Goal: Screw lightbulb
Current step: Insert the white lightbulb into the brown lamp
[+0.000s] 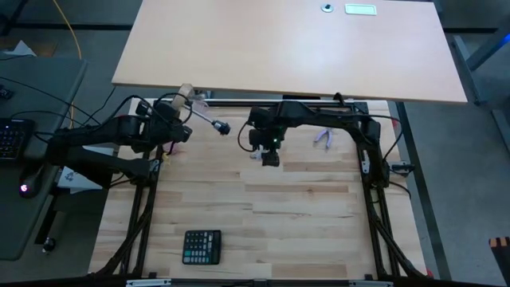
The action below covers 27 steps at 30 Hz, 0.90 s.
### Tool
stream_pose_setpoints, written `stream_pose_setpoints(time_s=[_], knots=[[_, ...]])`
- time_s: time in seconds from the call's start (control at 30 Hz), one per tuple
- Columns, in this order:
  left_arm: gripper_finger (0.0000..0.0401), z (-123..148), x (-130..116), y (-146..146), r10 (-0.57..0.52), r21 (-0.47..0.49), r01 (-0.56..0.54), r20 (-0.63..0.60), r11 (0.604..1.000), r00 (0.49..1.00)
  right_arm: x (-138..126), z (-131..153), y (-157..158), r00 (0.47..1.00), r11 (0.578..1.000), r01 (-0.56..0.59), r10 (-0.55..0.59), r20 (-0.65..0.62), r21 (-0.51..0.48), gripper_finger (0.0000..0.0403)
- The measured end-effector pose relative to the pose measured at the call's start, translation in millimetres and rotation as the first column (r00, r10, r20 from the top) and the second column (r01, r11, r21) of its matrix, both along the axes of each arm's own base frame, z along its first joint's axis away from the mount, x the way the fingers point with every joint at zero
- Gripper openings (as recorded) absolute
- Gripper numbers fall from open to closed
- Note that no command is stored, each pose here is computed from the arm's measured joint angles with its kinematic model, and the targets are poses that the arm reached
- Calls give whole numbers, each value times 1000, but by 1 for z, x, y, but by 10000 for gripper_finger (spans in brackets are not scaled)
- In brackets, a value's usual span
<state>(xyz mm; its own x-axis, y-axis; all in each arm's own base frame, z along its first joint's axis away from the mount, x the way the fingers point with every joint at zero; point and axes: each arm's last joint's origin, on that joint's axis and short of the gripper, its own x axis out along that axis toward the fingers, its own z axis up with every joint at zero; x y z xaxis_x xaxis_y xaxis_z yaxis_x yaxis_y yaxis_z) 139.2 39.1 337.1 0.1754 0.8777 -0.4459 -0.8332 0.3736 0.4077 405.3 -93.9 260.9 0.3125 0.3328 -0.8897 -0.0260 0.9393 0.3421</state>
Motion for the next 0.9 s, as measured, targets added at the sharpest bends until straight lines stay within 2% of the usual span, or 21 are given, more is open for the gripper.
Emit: stream_pose_setpoints(time_s=[0.13,0.33,0.53,0.67,0.73,0.9], knots=[[119,6,-3,-6,-58,-18,60,97,998,994,2,12,2,997,998,17,-21,79,53,234],[119,15,-26,-21,-139,-29,154,291,988,947,2,25,0,983,975,-17,-25,184,223,234],[119,-1,-46,-24,-90,-28,112,423,993,902,4,44,-3,956,968,12,-85,282,251,234],[119,-7,-45,-25,-109,-22,129,408,991,907,10,53,-6,932,933,49,-171,320,357,234],[119,-6,-42,-26,-139,-11,155,381,988,914,11,56,-8,930,899,53,-203,307,434,234],[119,-2,-38,-26,-209,56,201,306,978,929,8,58,-13,941,832,56,-228,249,552,234]])
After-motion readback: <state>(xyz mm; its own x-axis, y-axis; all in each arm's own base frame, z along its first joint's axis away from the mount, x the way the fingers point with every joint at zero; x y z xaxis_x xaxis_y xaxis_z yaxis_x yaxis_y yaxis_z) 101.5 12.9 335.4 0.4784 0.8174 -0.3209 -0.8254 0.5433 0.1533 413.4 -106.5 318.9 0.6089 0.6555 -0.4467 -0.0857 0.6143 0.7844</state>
